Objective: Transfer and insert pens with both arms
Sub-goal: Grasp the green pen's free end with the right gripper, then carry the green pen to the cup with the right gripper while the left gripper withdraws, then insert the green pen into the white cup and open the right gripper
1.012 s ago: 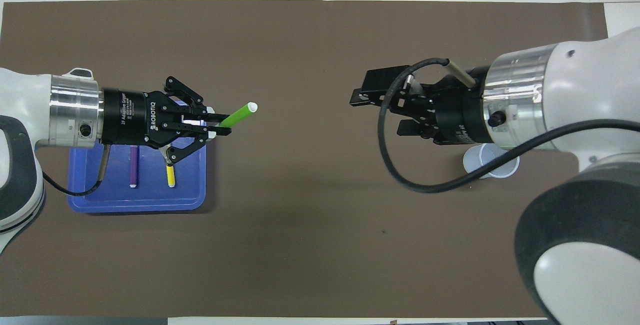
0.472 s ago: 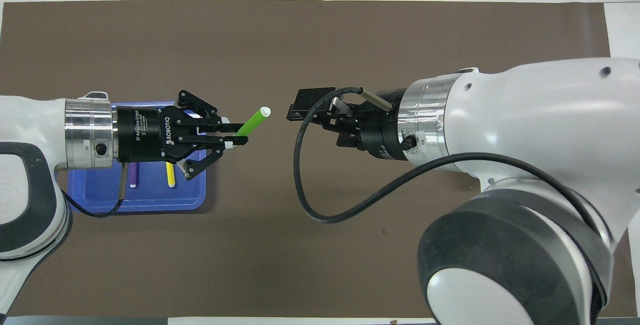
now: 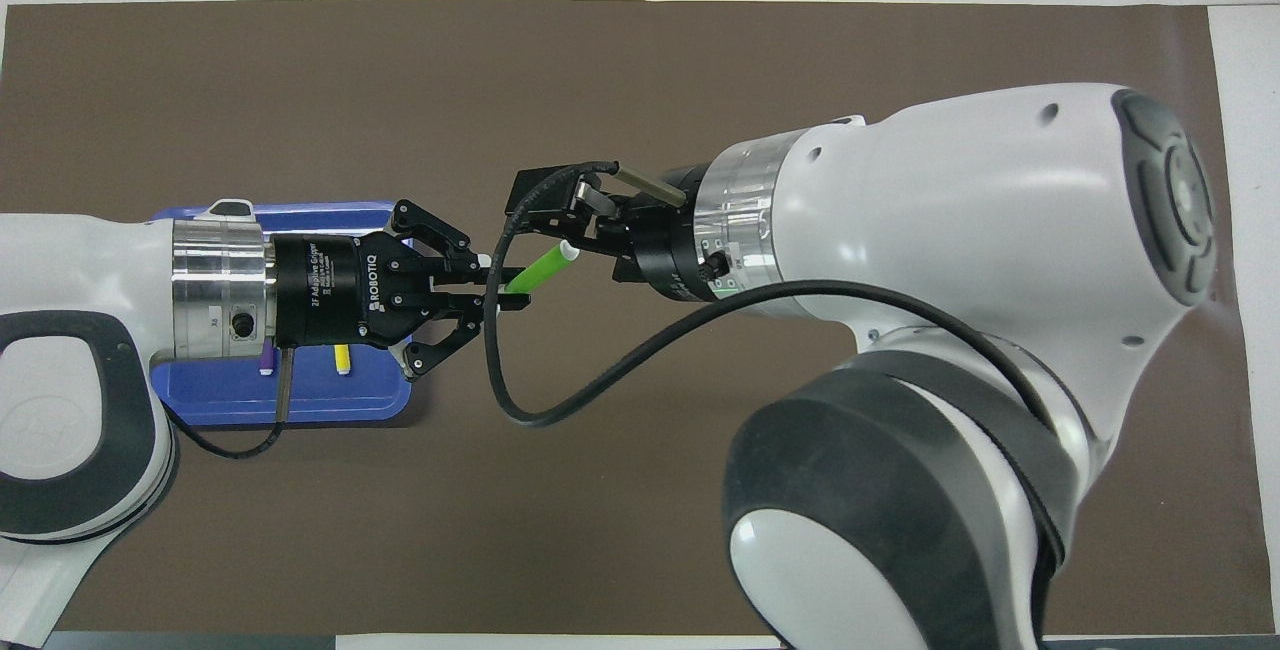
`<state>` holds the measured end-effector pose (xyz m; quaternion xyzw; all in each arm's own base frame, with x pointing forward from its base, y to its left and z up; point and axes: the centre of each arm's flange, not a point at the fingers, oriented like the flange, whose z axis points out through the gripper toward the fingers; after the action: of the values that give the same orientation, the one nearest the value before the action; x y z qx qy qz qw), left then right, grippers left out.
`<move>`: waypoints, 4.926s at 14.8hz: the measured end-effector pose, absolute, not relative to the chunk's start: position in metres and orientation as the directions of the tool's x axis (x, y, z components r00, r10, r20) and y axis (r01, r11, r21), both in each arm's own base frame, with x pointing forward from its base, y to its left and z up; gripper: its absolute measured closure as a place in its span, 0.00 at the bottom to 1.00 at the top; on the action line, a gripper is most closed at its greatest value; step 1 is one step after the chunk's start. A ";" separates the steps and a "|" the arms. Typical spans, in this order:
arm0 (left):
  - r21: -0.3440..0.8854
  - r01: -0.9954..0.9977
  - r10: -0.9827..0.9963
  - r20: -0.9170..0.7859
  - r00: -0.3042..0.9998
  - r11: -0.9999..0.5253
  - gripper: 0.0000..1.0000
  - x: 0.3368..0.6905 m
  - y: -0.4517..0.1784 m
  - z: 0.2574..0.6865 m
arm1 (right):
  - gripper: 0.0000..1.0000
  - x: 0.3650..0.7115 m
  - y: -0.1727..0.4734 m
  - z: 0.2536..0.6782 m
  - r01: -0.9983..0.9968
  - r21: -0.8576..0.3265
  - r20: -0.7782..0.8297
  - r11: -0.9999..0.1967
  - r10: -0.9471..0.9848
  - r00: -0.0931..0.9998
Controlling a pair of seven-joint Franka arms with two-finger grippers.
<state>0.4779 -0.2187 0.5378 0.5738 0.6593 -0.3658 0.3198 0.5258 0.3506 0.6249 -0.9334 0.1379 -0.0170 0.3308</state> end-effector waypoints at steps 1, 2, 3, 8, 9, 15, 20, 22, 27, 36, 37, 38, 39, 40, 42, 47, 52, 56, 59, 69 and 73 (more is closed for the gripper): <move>-0.111 0.991 0.523 -0.842 -0.133 0.073 0.83 0.477 -0.218 0.538 | 0.01 0.527 0.354 0.622 -0.232 -0.606 -0.041 -0.761 -0.261 0.964; -0.108 0.991 0.522 -0.843 -0.131 0.073 0.83 0.477 -0.217 0.538 | 0.02 0.526 0.356 0.619 -0.221 -0.591 -0.029 -0.776 -0.253 0.967; -0.107 0.992 0.523 -0.843 -0.129 0.073 0.83 0.477 -0.217 0.539 | 0.03 0.525 0.358 0.617 -0.212 -0.574 -0.026 -0.791 -0.241 0.970; -0.105 0.991 0.523 -0.843 -0.130 0.077 0.83 0.477 -0.216 0.538 | 0.04 0.518 0.358 0.616 -0.189 -0.513 -0.037 -0.837 -0.198 0.979; -0.105 0.991 0.523 -0.843 -0.130 0.077 0.83 0.477 -0.216 0.537 | 0.05 0.518 0.358 0.618 -0.187 -0.512 -0.039 -0.839 -0.195 0.980; -0.102 0.992 0.522 -0.843 -0.129 0.080 0.83 0.477 -0.216 0.538 | 0.16 0.517 0.360 0.625 -0.179 -0.519 -0.030 -0.836 -0.192 0.981; -0.102 0.991 0.514 -0.848 -0.133 0.089 0.83 0.477 -0.215 0.538 | 0.43 0.514 0.366 0.627 -0.168 -0.528 -0.017 -0.832 -0.187 0.982; -0.101 0.991 0.513 -0.848 -0.133 0.090 0.83 0.477 -0.215 0.539 | 0.66 0.513 0.367 0.628 -0.165 -0.530 -0.015 -0.832 -0.185 0.983; -0.098 0.990 0.508 -0.851 -0.136 0.100 0.83 0.477 -0.214 0.540 | 0.82 0.513 0.371 0.631 -0.154 -0.544 0.006 -0.825 -0.187 0.982; -0.087 0.990 0.506 -0.853 -0.131 0.109 0.26 0.478 -0.212 0.543 | 0.82 0.516 0.370 0.635 -0.148 -0.555 0.037 -0.819 -0.202 0.979; -0.087 0.990 0.506 -0.853 -0.131 0.109 0.13 0.478 -0.212 0.543 | 0.82 0.517 0.369 0.634 -0.141 -0.544 0.050 -0.827 -0.200 0.979; -0.087 0.990 0.506 -0.853 -0.132 0.110 0.02 0.478 -0.211 0.543 | 0.82 0.517 0.368 0.634 -0.134 -0.532 0.063 -0.836 -0.198 0.978; -0.088 0.990 0.505 -0.853 -0.133 0.112 0.00 0.478 -0.210 0.543 | 0.82 0.518 0.367 0.633 -0.128 -0.519 0.077 -0.845 -0.195 0.978; -0.088 0.990 0.504 -0.853 -0.134 0.115 0.00 0.479 -0.209 0.543 | 0.82 0.519 0.366 0.631 -0.122 -0.502 0.089 -0.856 -0.192 0.977; -0.089 0.989 0.504 -0.853 -0.136 0.118 0.00 0.480 -0.207 0.542 | 0.82 0.521 0.360 0.624 -0.115 -0.446 0.104 -0.887 -0.179 0.978; -0.058 0.994 0.588 -0.803 -0.103 0.095 0.00 0.479 -0.201 0.532 | 0.82 0.535 0.298 0.614 -0.162 -0.246 0.123 -0.956 -0.197 0.973; 0.019 1.000 0.744 -0.668 -0.003 0.021 0.00 0.479 -0.191 0.523 | 0.82 0.522 0.200 0.606 -0.189 -0.156 0.132 -0.970 -0.210 0.969; 0.058 0.998 0.821 -0.570 0.041 -0.009 0.00 0.484 -0.170 0.518 | 0.82 0.518 0.141 0.580 -0.197 -0.101 0.114 -0.975 -0.208 0.972; 0.109 0.989 0.831 -0.538 0.140 -0.097 0.00 0.489 -0.143 0.514 | 0.82 0.523 0.088 0.561 -0.158 -0.078 0.122 -0.984 -0.167 0.978; 0.251 0.763 0.708 -0.284 0.646 -0.596 0.00 0.504 -0.004 0.456 | 0.82 0.496 -0.025 0.498 -0.043 -0.027 0.162 -0.999 -0.047 0.986; 0.216 0.505 0.470 -0.197 0.861 -0.835 0.00 0.513 0.016 0.414 | 0.82 0.491 -0.017 0.479 -0.028 -0.024 0.151 -0.999 -0.032 0.988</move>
<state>0.5126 0.0159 0.4135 0.9556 0.2551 -0.0679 0.1311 0.4911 -0.0173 0.4793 -0.9969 0.0151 -0.0759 0.0106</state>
